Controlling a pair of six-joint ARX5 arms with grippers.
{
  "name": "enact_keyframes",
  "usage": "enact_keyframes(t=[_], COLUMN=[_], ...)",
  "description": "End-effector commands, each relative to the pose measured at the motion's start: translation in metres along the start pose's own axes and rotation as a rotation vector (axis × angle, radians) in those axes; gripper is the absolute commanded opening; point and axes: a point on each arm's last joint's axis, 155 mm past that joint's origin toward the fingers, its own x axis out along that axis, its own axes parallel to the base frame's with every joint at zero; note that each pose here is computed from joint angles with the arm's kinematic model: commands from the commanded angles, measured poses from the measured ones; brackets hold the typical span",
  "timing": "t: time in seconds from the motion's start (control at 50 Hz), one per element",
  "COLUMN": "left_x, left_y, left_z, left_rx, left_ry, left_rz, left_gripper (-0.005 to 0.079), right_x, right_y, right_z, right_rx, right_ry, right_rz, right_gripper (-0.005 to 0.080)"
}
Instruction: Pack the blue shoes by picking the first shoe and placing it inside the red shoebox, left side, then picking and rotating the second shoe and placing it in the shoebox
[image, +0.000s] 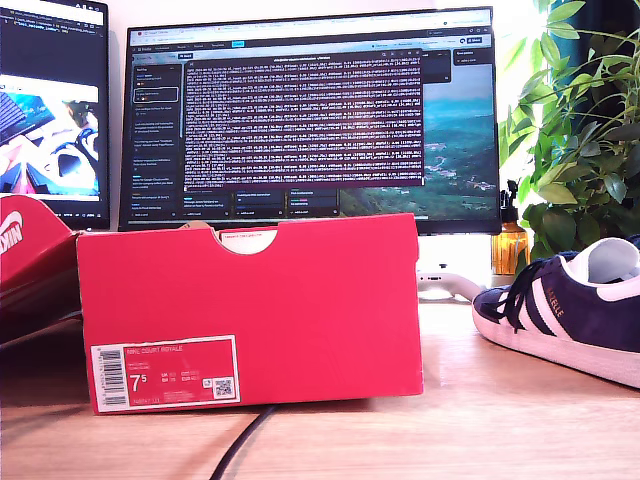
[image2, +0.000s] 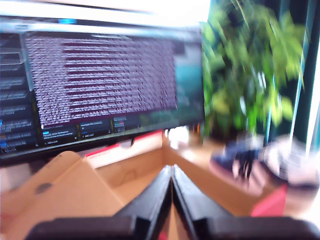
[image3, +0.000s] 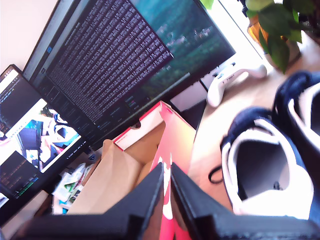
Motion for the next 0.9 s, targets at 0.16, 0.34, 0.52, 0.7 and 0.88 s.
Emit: enact_keyframes(t=[0.16,0.34,0.52,0.7,0.88], left_x=[0.006,0.007,0.01,0.011,0.019], left_y=[0.0,-0.006,-0.015,-0.018,-0.008], left_z=[-0.06,-0.096,-0.127,-0.159,-0.175], left_rx=[0.222,0.316,0.387,0.505,0.662], left_ry=[0.331,0.521,0.664,0.821,0.918], left_rz=[-0.085,-0.191,-0.263,-0.283,-0.218], left_gripper=[-0.0016,-0.0016,-0.0016,-0.0017,-0.0017], right_x=[0.003,0.007,0.012,0.024,0.042], right_y=[-0.025,-0.046,-0.064,-0.07,-0.061], right_z=[-0.012,-0.034,-0.042,-0.043,-0.028], right_rx=[-0.11,-0.071,-0.077,-0.057,-0.072], right_ry=[0.104,0.233,0.326,0.411,0.489], right_rz=[-0.145,-0.234,-0.326,-0.37,-0.376], right_gripper=[-0.0011,-0.0011,-0.0011,-0.0009,0.0005])
